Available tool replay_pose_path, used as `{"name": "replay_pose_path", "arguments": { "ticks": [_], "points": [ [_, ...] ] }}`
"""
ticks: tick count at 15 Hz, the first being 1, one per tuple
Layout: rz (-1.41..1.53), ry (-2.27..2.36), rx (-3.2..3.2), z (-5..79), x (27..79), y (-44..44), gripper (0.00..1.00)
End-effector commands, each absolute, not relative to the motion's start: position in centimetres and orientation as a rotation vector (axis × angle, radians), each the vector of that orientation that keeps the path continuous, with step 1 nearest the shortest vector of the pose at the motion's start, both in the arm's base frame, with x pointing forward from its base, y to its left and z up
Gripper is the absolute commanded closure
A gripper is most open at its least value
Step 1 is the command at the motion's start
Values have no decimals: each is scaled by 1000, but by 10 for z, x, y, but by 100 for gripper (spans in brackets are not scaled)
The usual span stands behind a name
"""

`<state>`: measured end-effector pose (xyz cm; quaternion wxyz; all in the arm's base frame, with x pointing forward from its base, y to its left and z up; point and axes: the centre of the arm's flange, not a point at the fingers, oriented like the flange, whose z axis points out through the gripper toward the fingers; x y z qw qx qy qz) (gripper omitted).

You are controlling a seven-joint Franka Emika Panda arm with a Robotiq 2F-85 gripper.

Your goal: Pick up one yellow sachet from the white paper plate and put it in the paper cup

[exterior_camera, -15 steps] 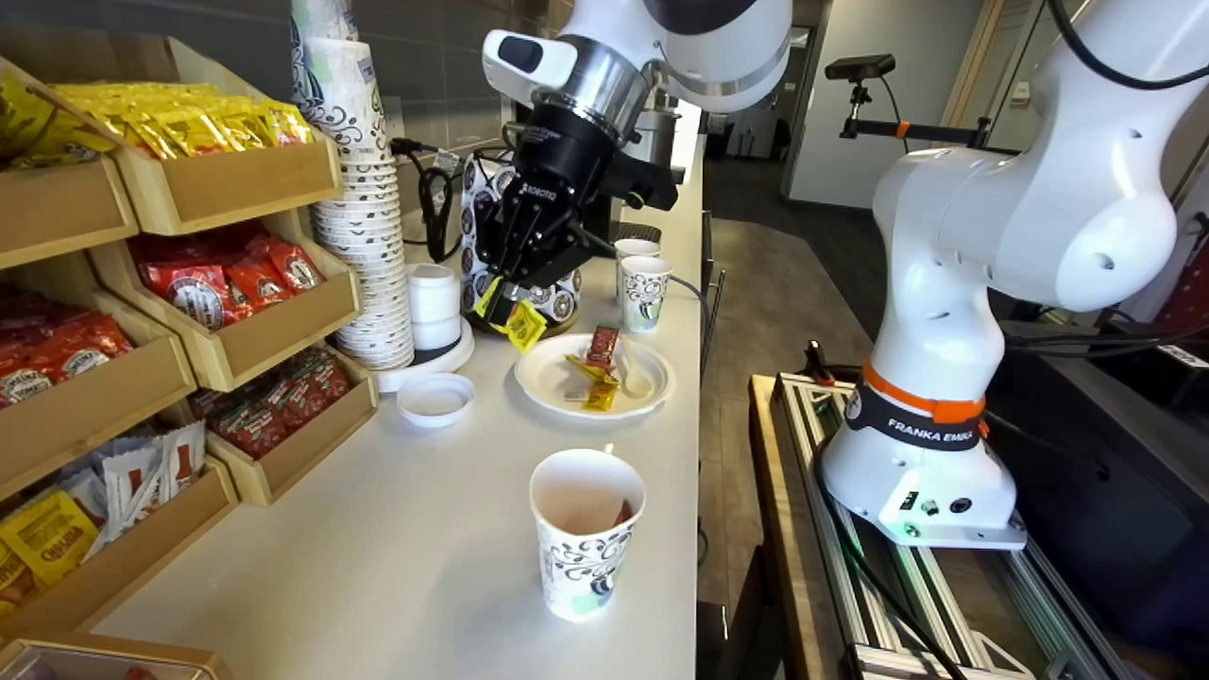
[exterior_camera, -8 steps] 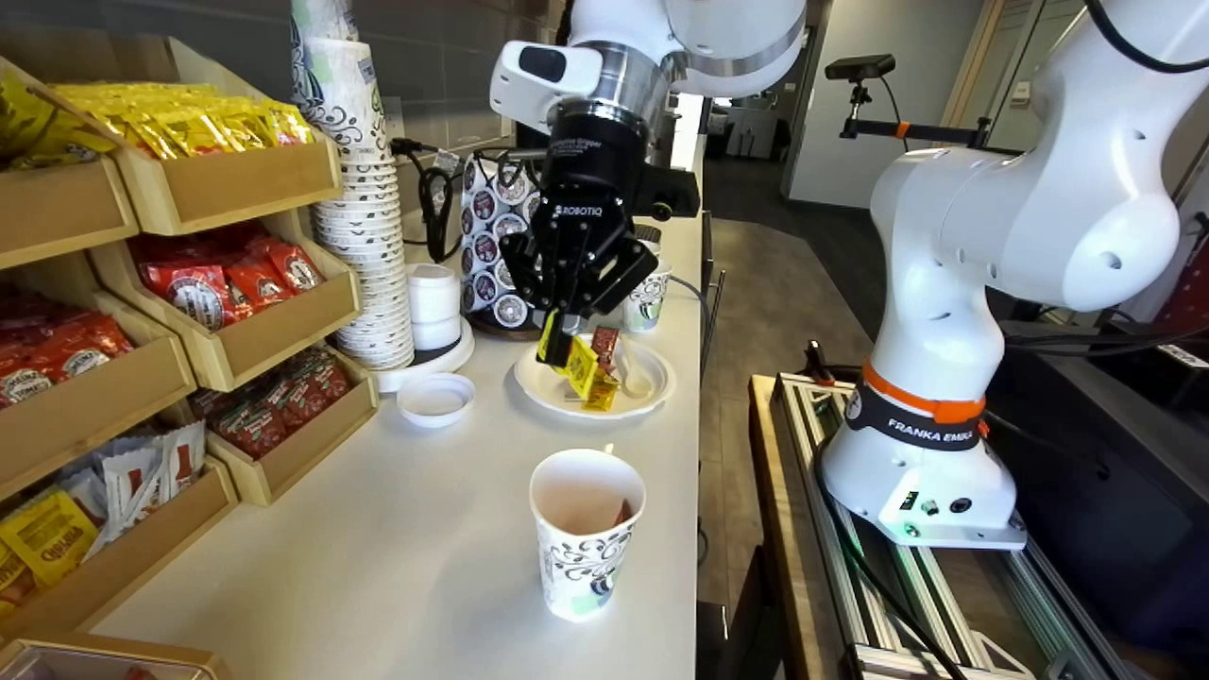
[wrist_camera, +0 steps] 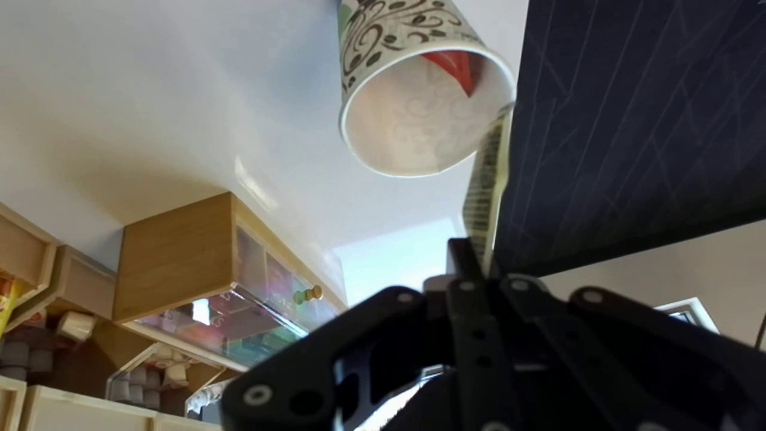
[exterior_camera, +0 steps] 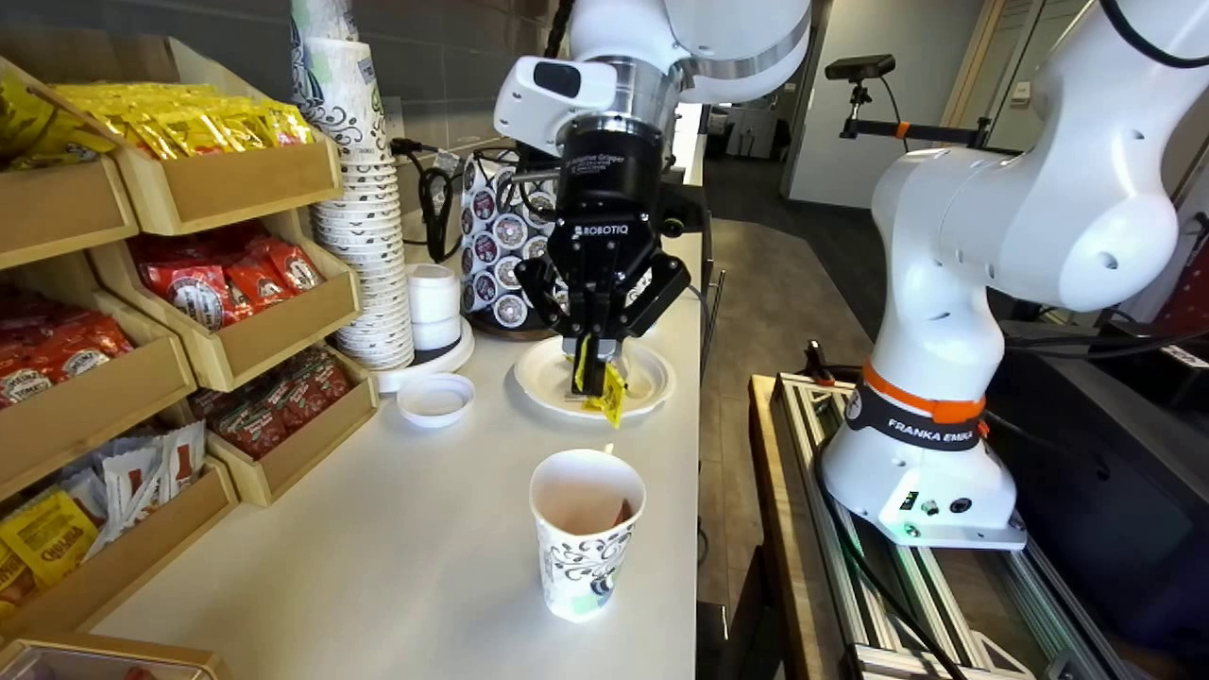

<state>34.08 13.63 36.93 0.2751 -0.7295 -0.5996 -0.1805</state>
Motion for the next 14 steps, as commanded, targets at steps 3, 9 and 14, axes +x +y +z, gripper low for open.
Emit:
{"name": "replay_pose_path", "arguments": {
  "ticks": [3, 9, 14],
  "points": [
    [-524, -1621, -1912, 357, 333, 147, 97],
    [-543, -1625, -1907, 354, 337, 155, 98],
    [-550, -1619, -1903, 351, 339, 158, 98]
  ]
}}
